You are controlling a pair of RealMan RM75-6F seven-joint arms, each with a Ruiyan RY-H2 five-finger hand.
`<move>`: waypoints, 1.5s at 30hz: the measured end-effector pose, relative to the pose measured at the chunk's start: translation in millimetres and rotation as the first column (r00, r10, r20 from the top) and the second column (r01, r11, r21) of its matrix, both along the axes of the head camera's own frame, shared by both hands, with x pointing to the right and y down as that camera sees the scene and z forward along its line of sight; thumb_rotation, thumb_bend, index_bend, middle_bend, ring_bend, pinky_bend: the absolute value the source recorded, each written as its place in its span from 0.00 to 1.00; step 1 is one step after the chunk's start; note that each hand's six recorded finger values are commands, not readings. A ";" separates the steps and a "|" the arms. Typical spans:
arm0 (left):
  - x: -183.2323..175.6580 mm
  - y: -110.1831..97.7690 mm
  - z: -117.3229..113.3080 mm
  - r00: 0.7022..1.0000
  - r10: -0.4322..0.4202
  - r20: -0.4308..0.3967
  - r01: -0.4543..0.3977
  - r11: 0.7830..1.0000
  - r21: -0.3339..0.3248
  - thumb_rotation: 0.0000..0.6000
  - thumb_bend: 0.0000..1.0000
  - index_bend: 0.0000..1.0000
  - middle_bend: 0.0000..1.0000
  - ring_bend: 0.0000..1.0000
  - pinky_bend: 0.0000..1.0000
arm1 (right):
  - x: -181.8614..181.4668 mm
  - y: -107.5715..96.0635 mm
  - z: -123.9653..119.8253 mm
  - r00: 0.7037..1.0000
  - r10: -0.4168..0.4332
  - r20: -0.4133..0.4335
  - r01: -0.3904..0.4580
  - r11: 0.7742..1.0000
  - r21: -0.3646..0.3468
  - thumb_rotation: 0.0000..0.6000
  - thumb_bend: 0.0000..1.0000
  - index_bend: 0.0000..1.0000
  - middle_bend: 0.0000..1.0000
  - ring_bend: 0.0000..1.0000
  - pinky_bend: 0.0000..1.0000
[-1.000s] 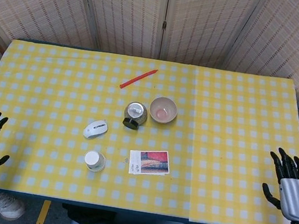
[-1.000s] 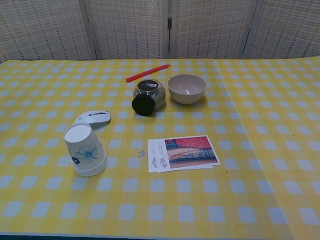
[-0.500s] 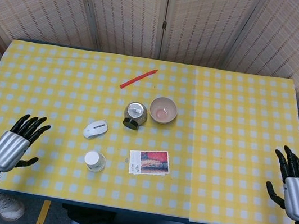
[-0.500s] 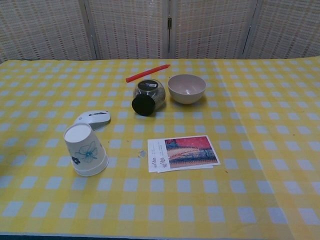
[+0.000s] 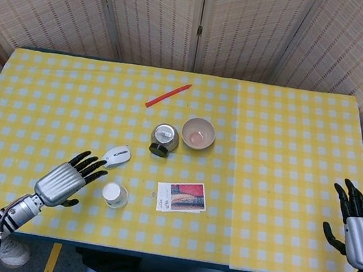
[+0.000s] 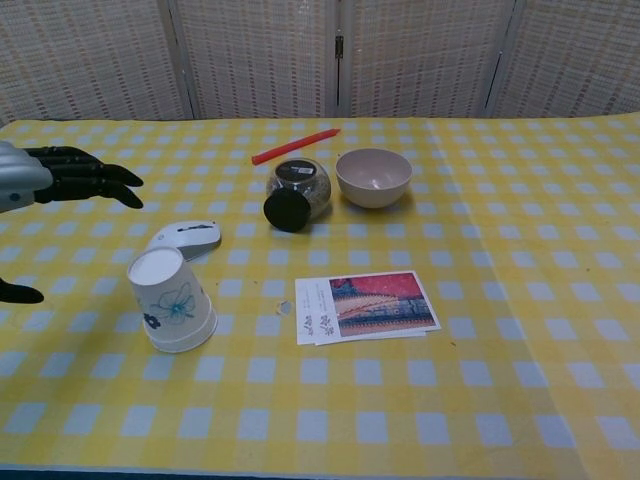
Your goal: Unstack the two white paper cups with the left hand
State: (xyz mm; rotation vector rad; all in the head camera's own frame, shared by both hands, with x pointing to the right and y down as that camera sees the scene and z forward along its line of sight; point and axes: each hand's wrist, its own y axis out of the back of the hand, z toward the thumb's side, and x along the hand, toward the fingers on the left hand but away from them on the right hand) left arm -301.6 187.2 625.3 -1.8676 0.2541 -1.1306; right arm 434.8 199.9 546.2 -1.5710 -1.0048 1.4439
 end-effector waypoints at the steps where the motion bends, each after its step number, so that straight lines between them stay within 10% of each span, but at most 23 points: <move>1: 3.4 -1.1 1.9 1.000 0.007 0.002 -0.007 1.000 -0.005 1.00 0.23 0.16 0.08 0.10 0.03 | 0.6 0.3 0.5 1.000 0.001 0.001 -0.001 1.000 -0.001 1.00 0.39 0.00 0.00 0.09 0.00; 45: 51.8 -5.4 19.4 0.999 0.034 -0.023 -0.036 0.995 -0.096 1.00 0.36 0.31 0.11 0.14 0.04 | 15.0 5.1 8.1 0.999 0.035 0.016 -0.035 0.999 -0.019 1.00 0.39 0.00 0.00 0.09 0.00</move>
